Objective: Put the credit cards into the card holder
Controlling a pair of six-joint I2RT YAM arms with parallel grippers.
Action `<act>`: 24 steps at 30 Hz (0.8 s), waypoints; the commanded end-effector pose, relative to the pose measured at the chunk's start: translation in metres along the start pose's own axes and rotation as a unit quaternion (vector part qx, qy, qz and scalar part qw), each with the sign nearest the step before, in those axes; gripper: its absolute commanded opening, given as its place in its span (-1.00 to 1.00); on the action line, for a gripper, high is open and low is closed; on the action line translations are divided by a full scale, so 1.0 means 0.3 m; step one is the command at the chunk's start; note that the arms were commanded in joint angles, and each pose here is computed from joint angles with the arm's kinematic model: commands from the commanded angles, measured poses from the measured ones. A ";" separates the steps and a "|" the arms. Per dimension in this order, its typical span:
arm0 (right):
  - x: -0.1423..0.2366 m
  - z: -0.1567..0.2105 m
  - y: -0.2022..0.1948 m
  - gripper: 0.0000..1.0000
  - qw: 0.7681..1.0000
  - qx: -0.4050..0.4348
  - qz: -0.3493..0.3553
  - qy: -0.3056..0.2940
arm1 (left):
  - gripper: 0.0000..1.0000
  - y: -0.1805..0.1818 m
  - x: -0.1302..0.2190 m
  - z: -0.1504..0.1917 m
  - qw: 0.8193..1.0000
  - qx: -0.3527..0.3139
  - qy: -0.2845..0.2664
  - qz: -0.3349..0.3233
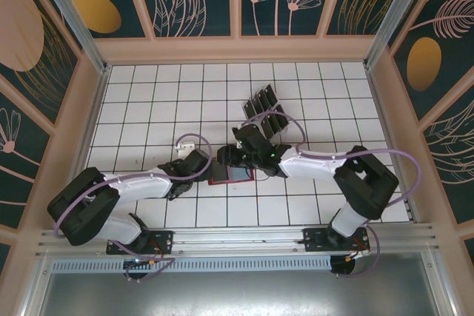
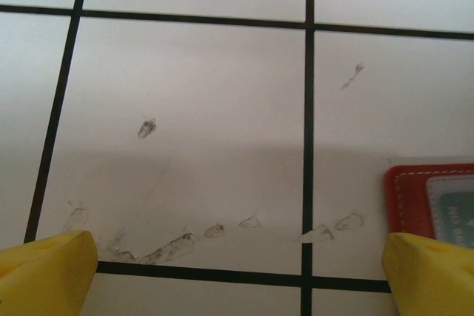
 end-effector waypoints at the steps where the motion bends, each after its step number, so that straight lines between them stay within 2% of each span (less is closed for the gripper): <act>1: 0.047 -0.002 -0.050 -0.15 0.999 0.010 0.041 -0.012 | 0.97 -0.009 0.033 -0.044 1.000 -0.004 -0.014 0.000; 7: 0.050 0.003 -0.146 -0.10 0.996 0.016 0.084 -0.003 | 0.97 -0.030 0.063 -0.086 0.999 -0.003 -0.028 0.015; 24: -0.064 0.030 -0.241 -0.09 0.994 0.008 0.100 0.038 | 0.97 -0.074 0.055 -0.093 0.999 -0.003 -0.020 0.049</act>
Point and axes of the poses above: each hand's point on the last joint's axis, 136 mm out from that joint toward the fingers, its own x axis back along the fingers, its own y axis along the line the jaws close on, z = x × y, the point moved 7 cm from there along x, back along the fingers, and after that the axes turned 3 degrees about x, right-handed, at the moved point
